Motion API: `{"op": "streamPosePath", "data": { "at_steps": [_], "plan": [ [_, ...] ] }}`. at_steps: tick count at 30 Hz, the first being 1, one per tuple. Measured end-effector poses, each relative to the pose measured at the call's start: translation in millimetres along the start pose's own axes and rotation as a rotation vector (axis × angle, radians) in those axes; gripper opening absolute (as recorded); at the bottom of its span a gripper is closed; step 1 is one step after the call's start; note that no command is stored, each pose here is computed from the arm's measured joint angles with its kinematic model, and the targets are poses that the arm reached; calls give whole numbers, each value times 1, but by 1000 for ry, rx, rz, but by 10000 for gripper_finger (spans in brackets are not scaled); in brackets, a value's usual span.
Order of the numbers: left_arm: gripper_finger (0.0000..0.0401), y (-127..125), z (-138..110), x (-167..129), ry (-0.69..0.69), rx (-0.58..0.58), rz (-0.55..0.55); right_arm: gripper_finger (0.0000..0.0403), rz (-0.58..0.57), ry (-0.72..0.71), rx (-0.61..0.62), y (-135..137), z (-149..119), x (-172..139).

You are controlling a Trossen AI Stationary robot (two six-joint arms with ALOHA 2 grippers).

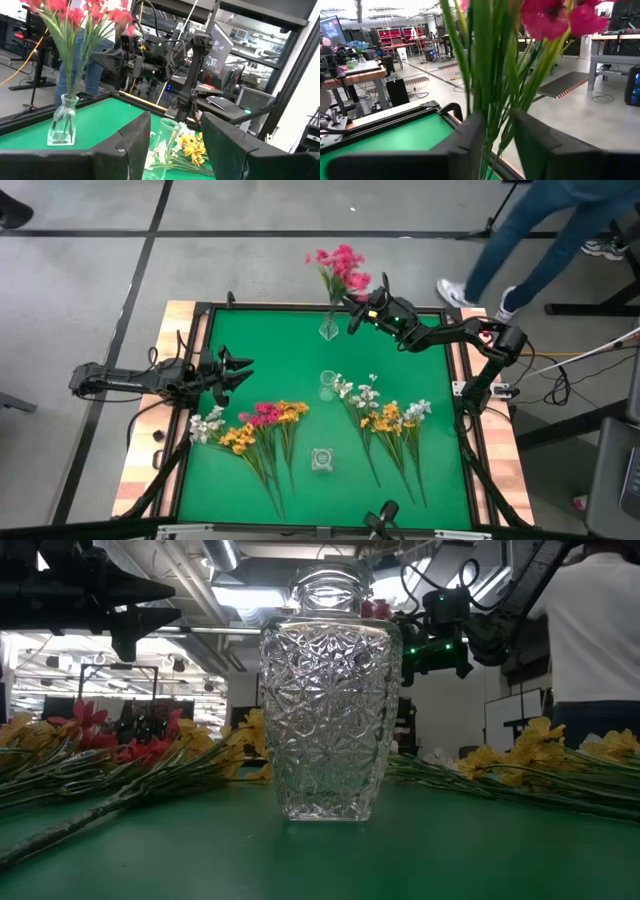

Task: Sort flowers into vase by color
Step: Put the right pink flowers into the top transparent vase, then put the pink flowers into the top transparent vase

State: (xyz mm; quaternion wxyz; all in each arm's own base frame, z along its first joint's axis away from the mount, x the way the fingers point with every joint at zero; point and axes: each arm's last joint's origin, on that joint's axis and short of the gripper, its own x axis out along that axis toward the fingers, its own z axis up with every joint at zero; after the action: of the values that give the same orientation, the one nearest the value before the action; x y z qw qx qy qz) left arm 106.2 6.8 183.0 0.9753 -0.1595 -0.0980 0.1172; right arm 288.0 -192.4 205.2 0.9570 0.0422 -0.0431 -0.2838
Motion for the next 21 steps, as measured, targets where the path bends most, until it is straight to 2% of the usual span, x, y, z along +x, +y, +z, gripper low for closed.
{"op": "streamPosePath", "data": {
  "at_steps": [5,10,18,21],
  "plan": [
    [172,0,0,0,0,0,0,148,-1,12,3,0,-1,0],
    [172,0,0,0,-1,-1,0,168,-9,86,27,0,-3,-2],
    [172,0,1,0,-9,-9,-5,178,53,162,62,4,15,-14],
    [172,-2,1,0,-1,-15,-53,178,57,223,66,5,20,-21]
  ]
}}
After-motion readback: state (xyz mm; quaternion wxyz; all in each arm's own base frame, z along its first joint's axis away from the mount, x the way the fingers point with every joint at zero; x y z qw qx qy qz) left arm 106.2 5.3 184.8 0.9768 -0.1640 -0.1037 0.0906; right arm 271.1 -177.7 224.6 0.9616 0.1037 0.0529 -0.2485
